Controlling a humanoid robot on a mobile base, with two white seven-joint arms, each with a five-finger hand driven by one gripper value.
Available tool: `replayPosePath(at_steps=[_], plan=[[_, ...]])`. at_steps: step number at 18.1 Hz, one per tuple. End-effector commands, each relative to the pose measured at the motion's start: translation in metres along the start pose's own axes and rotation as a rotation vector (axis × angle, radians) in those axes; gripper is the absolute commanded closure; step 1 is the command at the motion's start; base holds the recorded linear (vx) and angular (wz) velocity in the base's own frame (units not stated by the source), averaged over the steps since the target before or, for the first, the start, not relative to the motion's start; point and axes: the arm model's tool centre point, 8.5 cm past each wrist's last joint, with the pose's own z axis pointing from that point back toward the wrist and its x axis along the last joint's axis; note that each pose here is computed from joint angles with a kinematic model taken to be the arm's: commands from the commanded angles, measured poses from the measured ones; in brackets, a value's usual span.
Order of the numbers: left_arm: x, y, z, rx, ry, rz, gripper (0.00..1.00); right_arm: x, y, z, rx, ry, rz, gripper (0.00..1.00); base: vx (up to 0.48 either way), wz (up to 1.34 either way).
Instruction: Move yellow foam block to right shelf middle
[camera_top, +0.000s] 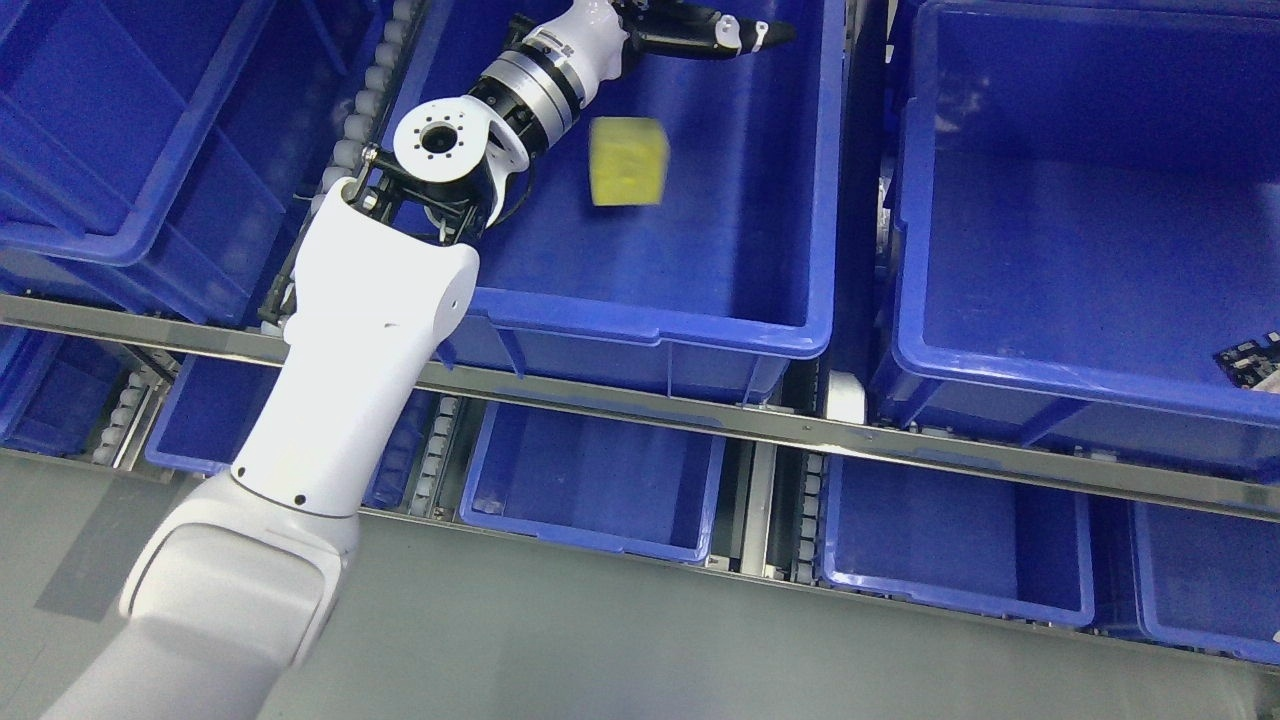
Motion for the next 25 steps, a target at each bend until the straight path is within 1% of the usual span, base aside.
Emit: replayPosePath(at_steps=[1,3,4,6,8,11,12,13,17,20,21,25], plan=[[0.004,0.042,0.035,0.143,-0.201,0.006,0.00,0.008,-0.011,-0.001,-0.017,-0.020,0.002,0.00,0.000,0.00],[0.003,0.043,0.056,0.178,-0.278,0.009,0.00,0.008,-0.011,-0.001,-0.017,-0.020,0.002,0.00,0.000,0.00],[0.000,0.042,0.070,0.198,-0.293,0.021,0.00,0.009,-0.011,-0.001,-0.017,-0.022,0.002,0.00,0.000,0.00],[-0.007,0.025,0.091,0.193,-0.309,0.035,0.00,0.008,-0.011,-0.001,-0.017,-0.020,0.002,0.00,-0.008,0.01],[-0.020,0.010,0.109,0.199,-0.277,0.065,0.00,0.009,-0.011,-0.001,-0.017,-0.022,0.002,0.00,-0.011,0.02],[-0.030,0.023,0.119,0.400,-0.232,0.107,0.00,0.008,-0.011,-0.001,-0.017,-0.020,0.002,0.00,-0.012,0.02],[-0.028,0.027,0.121,0.474,-0.234,0.114,0.00,0.008,-0.011,-0.001,-0.017,-0.020,0.002,0.00,-0.010,0.03],[-0.024,0.025,0.120,0.491,-0.233,0.117,0.00,0.009,-0.011,-0.001,-0.017,-0.022,0.002,0.00,0.000,0.00],[-0.024,0.036,0.131,0.528,-0.213,0.125,0.00,0.008,-0.011,-0.001,-0.017,-0.020,0.002,0.00,-0.001,0.02],[-0.020,0.048,0.140,0.474,-0.223,0.114,0.00,0.009,-0.011,-0.001,-0.017,-0.022,0.002,0.00,-0.004,0.01],[-0.019,0.054,0.144,0.455,-0.201,0.119,0.00,0.009,-0.011,-0.001,-0.017,-0.022,0.002,0.00,0.003,-0.01],[-0.019,0.074,0.159,0.485,-0.193,0.125,0.00,0.009,-0.011,-0.001,-0.017,-0.022,0.002,0.00,0.001,0.00]])
